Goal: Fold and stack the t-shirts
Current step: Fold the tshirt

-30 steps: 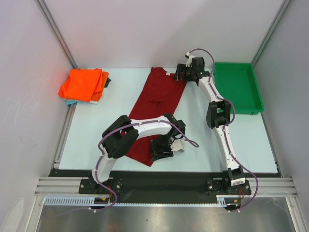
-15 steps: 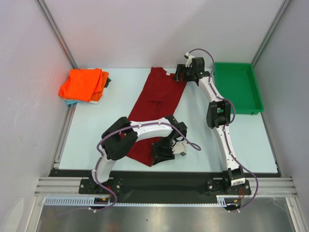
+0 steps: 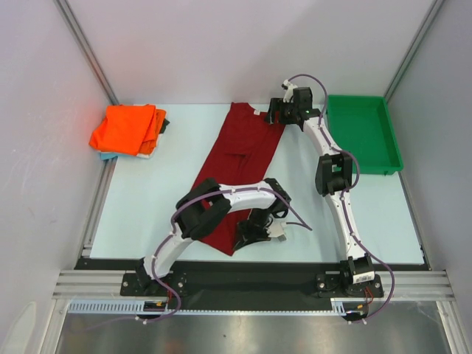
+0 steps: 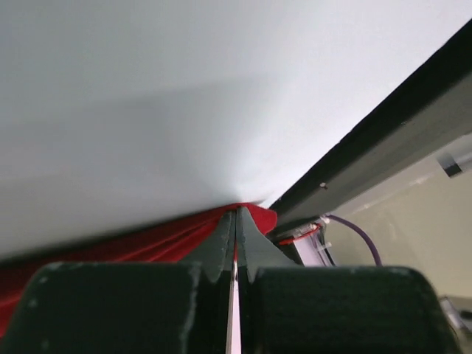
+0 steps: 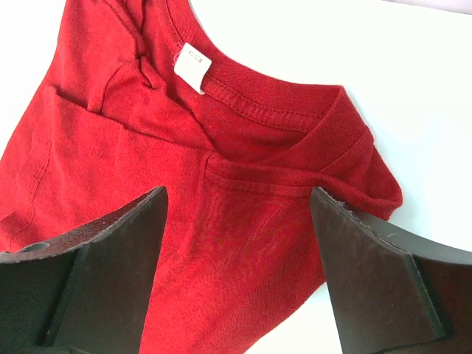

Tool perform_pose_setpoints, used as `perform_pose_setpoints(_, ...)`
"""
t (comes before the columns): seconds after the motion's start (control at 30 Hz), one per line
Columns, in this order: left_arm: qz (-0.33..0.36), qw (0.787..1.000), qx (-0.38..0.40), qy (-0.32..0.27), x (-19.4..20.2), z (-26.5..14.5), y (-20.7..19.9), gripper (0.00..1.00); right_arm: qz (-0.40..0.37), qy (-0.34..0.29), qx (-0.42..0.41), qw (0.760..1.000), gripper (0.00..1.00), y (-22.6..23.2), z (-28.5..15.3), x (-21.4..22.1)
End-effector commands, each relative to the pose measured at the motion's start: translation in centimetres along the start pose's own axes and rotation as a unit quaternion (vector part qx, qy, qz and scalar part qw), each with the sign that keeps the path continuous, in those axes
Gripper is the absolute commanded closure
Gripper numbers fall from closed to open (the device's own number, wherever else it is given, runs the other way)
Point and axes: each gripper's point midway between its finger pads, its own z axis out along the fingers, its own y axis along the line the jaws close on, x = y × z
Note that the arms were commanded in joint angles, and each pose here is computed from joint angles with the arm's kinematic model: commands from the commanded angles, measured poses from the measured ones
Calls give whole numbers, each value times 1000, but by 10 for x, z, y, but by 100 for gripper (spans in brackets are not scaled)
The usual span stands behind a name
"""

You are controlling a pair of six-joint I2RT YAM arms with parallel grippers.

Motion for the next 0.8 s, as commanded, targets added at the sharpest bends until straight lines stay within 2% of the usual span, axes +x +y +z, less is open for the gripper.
perform_pose_setpoints(0.0, 43, 996, 9, -72, -59, -1, -1, 100, 13, 2, 37, 999, 16, -22, -5, -1)
perform_pose_setpoints(0.17, 70, 992, 9, -104, -97, -16, -6, 100, 16, -39, 30, 999, 16, -26, 1, -17)
perform_pose_setpoints(0.4, 87, 986, 40, -134, -111, -26, -21, 99, 34, -79, 6, 996, 17, -23, 5, -34)
perform_pose_setpoints(0.5, 91, 985, 24, -142, -111, -37, -20, 99, 39, -80, -3, 996, 17, -22, 3, -36)
perform_pose_setpoints(0.57, 95, 983, -1, -158, -103, -57, -22, 88, 47, -83, -12, 995, 17, -20, -5, -45)
perform_pose_setpoints(0.6, 93, 982, -26, -163, -99, -65, -16, 76, 46, -91, -17, 995, 17, -16, -14, -57)
perform_pose_setpoints(0.7, 92, 971, -85, -206, -81, -104, -16, 63, 26, -104, -47, 993, 18, -2, -35, -81)
perform_pose_setpoints(0.77, 82, 963, -126, -223, -60, -125, -12, 59, -16, -137, -71, 988, 18, 21, -62, -118)
